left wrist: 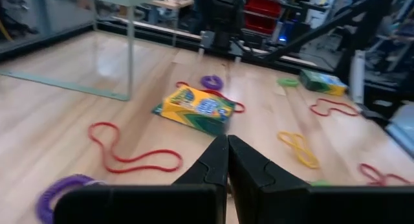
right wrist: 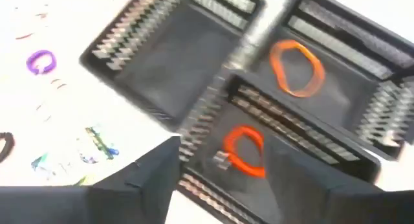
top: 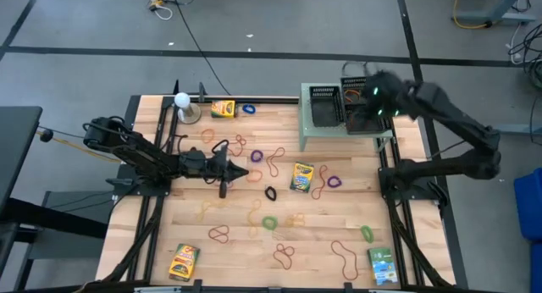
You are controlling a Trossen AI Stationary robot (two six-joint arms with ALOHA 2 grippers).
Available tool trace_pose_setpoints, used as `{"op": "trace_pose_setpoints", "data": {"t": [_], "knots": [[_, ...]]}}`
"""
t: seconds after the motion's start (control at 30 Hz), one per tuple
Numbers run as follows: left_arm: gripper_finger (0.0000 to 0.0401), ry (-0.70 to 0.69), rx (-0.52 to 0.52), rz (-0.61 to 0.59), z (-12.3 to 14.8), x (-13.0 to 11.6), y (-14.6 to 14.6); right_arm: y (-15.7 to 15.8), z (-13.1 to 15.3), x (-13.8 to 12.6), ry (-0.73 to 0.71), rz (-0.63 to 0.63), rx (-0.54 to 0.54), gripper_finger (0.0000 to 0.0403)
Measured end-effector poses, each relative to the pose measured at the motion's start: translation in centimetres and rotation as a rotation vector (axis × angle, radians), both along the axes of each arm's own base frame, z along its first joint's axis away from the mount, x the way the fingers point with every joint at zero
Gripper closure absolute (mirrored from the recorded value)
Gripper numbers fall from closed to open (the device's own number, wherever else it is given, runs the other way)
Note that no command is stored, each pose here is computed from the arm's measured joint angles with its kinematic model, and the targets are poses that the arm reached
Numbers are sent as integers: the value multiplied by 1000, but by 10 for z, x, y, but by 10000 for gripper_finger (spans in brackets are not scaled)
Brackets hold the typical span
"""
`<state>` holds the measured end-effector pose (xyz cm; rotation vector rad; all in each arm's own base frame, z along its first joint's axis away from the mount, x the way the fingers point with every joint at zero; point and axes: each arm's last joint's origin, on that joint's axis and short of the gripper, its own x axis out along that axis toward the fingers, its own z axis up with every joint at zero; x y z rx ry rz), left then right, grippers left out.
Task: Pick & Place Office Desk Supplies
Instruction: Put the top left yellow crayon box into the left black bin on the shelf
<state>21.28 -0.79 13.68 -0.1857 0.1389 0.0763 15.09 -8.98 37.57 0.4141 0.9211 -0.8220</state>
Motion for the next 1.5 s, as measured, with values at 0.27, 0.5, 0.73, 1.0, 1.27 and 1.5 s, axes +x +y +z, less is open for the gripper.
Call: {"op": "trace_pose_setpoints", "data": {"t": [0.27, 0.5, 0.73, 1.0, 1.27, 1.5], "knots": [[391, 8, -7, -55, -1, 0, -1, 70, -44, 36, -201, 252, -172, 347], [394, -8, 11, -216, 5, 7, -6, 121, -103, 68, -480, 488, -334, 384], [392, 156, 5, -211, 0, 17, -6, 138, -150, 66, -665, 575, -380, 380], [392, 322, 76, 11, 27, 34, 4, 138, -156, 64, -672, 609, -437, 396], [366, 603, 195, 393, 77, 36, 64, 138, -155, 64, -671, 620, -453, 387], [305, 824, 183, 611, 83, 31, 142, 138, -154, 64, -673, 621, -456, 391]]}}
